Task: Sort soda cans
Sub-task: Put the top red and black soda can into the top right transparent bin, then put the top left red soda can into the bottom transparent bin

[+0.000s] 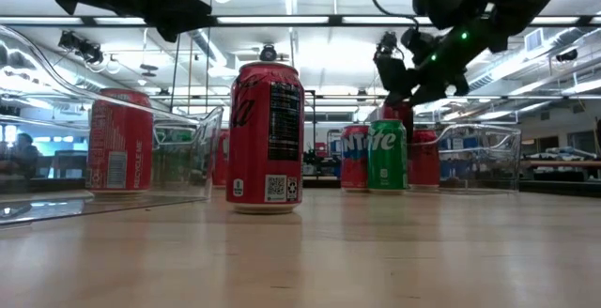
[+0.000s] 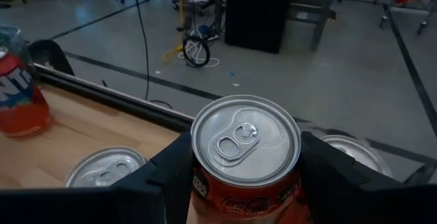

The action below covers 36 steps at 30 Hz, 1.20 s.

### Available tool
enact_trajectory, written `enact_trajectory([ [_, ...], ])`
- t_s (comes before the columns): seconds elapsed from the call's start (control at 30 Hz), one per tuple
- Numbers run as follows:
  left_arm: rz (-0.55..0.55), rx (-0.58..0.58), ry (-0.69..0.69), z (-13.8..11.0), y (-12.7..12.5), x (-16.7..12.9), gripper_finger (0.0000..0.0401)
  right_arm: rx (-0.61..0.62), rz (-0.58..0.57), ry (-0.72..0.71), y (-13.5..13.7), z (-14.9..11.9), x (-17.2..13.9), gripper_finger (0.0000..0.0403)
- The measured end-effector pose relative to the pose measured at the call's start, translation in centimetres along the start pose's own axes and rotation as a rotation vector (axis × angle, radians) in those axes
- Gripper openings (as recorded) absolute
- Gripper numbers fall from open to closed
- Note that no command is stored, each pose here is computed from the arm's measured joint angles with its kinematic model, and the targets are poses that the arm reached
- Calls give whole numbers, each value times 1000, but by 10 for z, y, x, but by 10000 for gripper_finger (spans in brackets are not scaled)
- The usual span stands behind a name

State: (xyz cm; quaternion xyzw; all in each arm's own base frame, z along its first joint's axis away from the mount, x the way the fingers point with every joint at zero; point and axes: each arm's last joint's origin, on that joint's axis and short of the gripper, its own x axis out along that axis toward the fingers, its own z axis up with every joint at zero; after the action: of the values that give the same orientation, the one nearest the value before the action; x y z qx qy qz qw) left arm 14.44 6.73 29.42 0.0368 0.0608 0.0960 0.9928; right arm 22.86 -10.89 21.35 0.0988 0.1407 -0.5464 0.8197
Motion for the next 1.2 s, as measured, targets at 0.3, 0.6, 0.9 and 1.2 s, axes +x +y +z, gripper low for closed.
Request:
enact_trajectory([
  [0.3,-2,-5,16,-2,0,0,203,-14,-31,38,4,-20,27,208],
  [0.6,-3,-8,26,-3,0,0,203,39,-40,39,5,-31,49,208],
  [0.9,-3,-9,29,-3,0,0,203,-2,-14,27,2,-23,44,266],
  [1.2,5,-11,23,-2,0,0,203,1,41,-73,1,3,20,277],
])
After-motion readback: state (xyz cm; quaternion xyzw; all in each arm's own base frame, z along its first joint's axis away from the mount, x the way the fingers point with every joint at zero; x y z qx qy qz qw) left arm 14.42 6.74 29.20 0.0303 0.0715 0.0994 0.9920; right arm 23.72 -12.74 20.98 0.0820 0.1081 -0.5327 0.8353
